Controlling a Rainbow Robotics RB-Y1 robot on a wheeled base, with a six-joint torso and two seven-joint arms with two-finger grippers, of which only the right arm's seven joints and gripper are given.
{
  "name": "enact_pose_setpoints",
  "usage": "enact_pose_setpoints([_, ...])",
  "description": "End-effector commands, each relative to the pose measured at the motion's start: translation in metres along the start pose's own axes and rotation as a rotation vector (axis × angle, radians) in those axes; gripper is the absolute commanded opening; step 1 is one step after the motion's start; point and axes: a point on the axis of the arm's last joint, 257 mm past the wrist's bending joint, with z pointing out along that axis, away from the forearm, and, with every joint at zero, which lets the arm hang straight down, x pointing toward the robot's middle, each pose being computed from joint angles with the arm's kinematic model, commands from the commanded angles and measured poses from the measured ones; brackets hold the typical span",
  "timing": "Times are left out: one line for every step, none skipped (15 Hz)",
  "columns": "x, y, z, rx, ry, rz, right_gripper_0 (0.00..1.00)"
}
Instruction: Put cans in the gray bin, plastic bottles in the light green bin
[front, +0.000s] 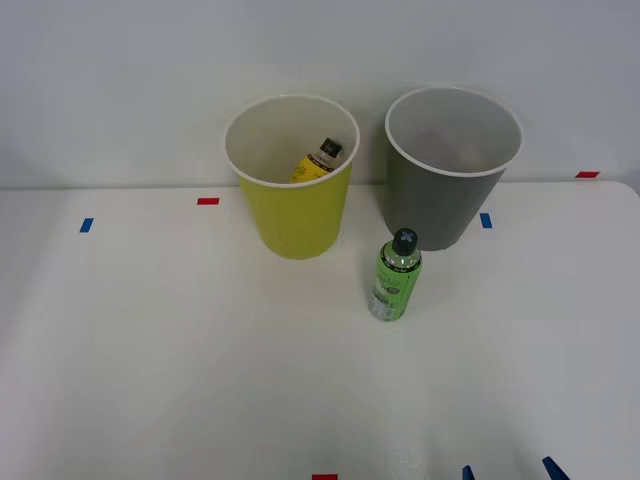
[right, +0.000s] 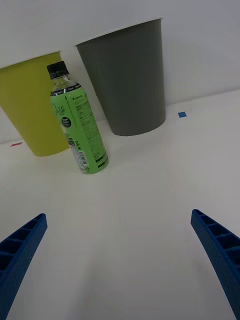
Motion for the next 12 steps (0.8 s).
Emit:
enact_pose_setpoints([-0.004,0.006,0.007,-0.022,-0.024,-0.097,1.0])
enact_pose_setpoints([-0.002,0.003,0.009,-0.006,-0.016,-0.129,1.0])
enact_pose_setpoints([0.0,-0.001,0.013,0.009,-0.012,-0.169,1.0])
enact_pose_setpoints([0.001,-0.002,0.016,0.013,-0.008,-0.203,1.0])
enact_pose_setpoints([0.003,-0.005,0.019,0.021,-0.001,-0.23,1.0])
enact_pose_setpoints([0.005,-0.009,0.025,0.027,0.007,-0.246,1.0])
enact_pose_setpoints([0.006,-0.013,0.029,0.033,0.014,-0.242,1.0])
enact_pose_setpoints([0.006,-0.015,0.033,0.031,0.009,-0.243,1.0])
enact_pose_setpoints([0.011,-0.017,0.037,0.025,0.013,-0.192,1.0])
enact_pose_setpoints([0.016,-0.019,0.039,0.015,0.017,-0.158,1.0])
enact_pose_setpoints([0.015,-0.021,0.042,-0.001,0.014,-0.151,1.0])
enact_pose_setpoints([0.014,-0.021,0.045,-0.015,0.012,-0.127,1.0])
